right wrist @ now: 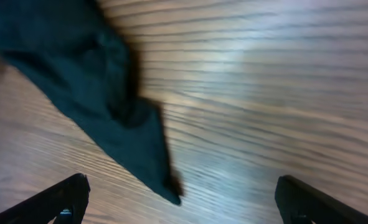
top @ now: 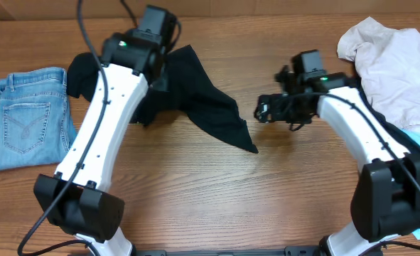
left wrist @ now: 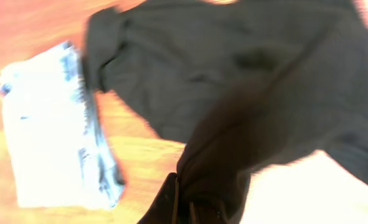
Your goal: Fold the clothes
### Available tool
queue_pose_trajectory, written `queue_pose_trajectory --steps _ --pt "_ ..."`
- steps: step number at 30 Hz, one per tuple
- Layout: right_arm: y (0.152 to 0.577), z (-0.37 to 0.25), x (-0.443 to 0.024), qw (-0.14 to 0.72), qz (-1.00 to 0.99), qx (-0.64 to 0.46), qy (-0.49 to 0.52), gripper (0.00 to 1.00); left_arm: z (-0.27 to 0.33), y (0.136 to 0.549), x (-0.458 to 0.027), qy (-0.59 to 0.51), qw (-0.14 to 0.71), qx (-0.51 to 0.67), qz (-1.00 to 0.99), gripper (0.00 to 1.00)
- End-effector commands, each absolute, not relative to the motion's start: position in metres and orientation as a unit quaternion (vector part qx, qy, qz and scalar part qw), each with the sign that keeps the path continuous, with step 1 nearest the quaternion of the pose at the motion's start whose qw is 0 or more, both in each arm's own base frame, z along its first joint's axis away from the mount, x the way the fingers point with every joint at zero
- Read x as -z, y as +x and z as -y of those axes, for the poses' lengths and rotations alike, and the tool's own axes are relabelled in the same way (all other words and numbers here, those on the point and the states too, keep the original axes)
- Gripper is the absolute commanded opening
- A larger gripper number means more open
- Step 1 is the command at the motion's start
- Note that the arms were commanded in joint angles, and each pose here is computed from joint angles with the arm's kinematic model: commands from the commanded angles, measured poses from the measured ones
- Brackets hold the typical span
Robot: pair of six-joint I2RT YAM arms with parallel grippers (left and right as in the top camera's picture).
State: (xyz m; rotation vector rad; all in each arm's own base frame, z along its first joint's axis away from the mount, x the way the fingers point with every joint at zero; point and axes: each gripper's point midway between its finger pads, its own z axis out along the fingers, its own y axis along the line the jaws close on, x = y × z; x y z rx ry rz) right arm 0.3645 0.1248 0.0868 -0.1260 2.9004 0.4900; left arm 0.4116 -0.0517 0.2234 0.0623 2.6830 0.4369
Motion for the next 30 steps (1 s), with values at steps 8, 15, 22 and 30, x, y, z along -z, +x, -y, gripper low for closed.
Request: queue_pose_trajectory --steps 8,15,22,30 --pt "0.366 -0.159 -0.06 0.094 -0.974 -0.158 -0.135 0.98 -0.014 0.395 -0.288 -0.13 0.295 -0.177 -0.93 0.04" --pt "0.351 -0.18 -0.056 0.087 -0.956 -0.155 -0.232 0.98 -0.017 0.385 -0.318 -0.142 0.338 -0.163 -0.916 0.04" --pt "0.324 -0.189 -0.052 0.047 -0.947 -0.157 -0.276 0.98 -0.021 0.384 -0.322 -0.147 0.344 -0.173 -0.911 0.04" --pt "0.298 -0.183 -0.036 0.007 -0.942 -0.152 -0.299 0.98 -0.025 0.386 -0.326 -0.152 0.352 -0.184 -0.905 0.04"
